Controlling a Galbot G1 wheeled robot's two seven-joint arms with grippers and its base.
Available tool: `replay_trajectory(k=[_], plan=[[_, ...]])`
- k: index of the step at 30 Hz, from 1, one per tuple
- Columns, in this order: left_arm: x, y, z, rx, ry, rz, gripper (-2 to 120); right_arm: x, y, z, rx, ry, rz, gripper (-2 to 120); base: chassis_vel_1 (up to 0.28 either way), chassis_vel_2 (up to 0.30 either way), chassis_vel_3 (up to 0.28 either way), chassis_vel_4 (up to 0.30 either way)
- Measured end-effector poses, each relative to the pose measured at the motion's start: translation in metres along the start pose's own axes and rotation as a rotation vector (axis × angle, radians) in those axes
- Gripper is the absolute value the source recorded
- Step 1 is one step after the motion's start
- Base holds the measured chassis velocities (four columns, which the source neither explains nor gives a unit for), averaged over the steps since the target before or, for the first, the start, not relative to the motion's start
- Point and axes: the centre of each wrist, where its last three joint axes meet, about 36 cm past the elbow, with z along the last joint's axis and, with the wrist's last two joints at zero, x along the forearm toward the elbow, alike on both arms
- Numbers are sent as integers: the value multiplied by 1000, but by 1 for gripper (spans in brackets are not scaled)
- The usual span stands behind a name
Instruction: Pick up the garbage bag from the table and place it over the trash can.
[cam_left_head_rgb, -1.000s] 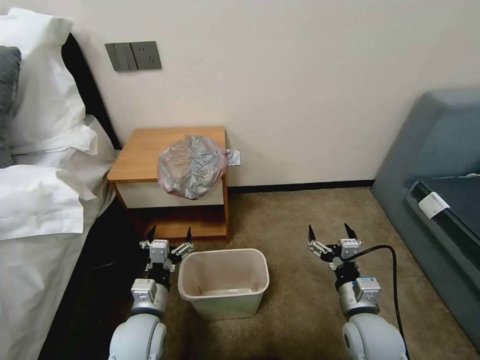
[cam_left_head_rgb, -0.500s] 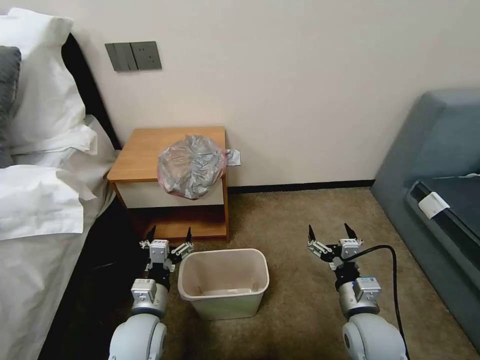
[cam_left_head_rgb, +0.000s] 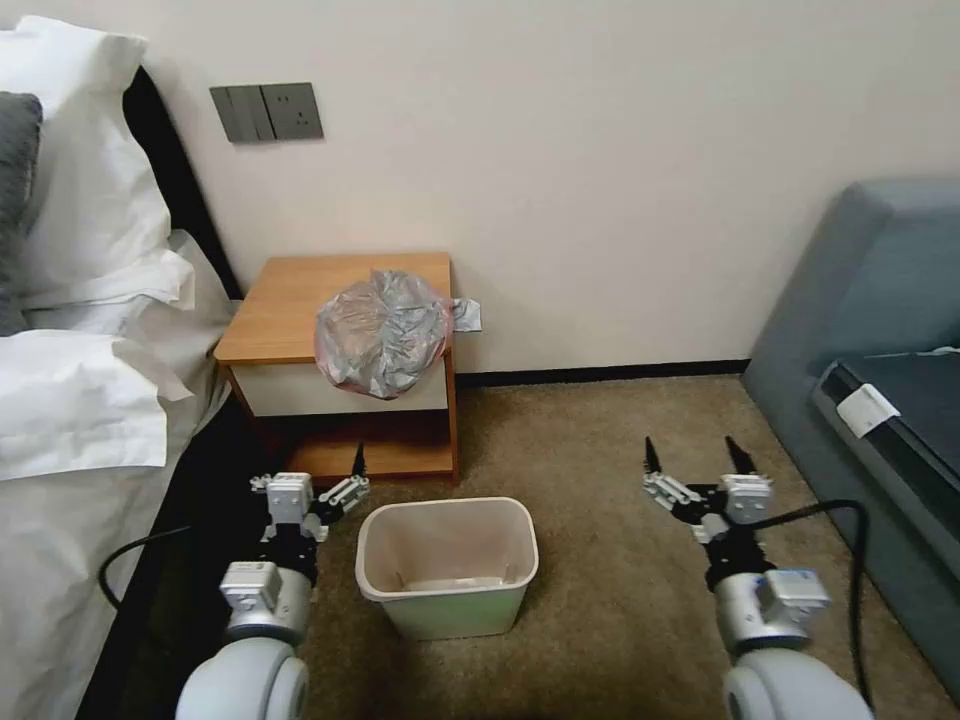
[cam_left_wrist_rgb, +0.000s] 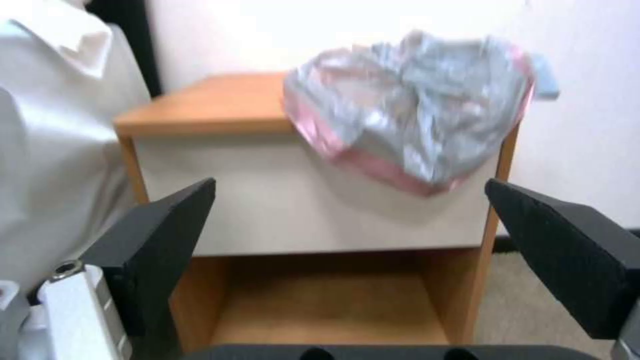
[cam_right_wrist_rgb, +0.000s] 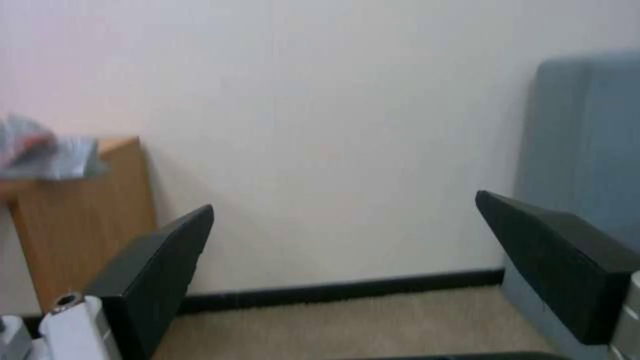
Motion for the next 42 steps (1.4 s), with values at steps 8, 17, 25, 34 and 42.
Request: replay_trajectory(k=[8, 17, 25, 34, 42], plan=[[28, 2, -53, 31, -25, 9, 100, 29, -3, -45, -21, -32, -14, 100, 0, 0, 0, 0], [39, 5, -62, 45, 29, 10, 100, 33, 2, -45, -89, -2, -67, 100, 0, 0, 0, 0], [41, 4, -60, 4, 7, -5, 100, 24, 7, -47, -231, 3, -103, 100, 0, 0, 0, 0], [41, 5, -59, 3, -6, -12, 100, 3, 19, -42, -605, 81, -227, 100, 0, 0, 0, 0], [40, 8, -59, 21, -22, -18, 100, -61, 30, -38, -827, 126, -299, 100, 0, 0, 0, 0]])
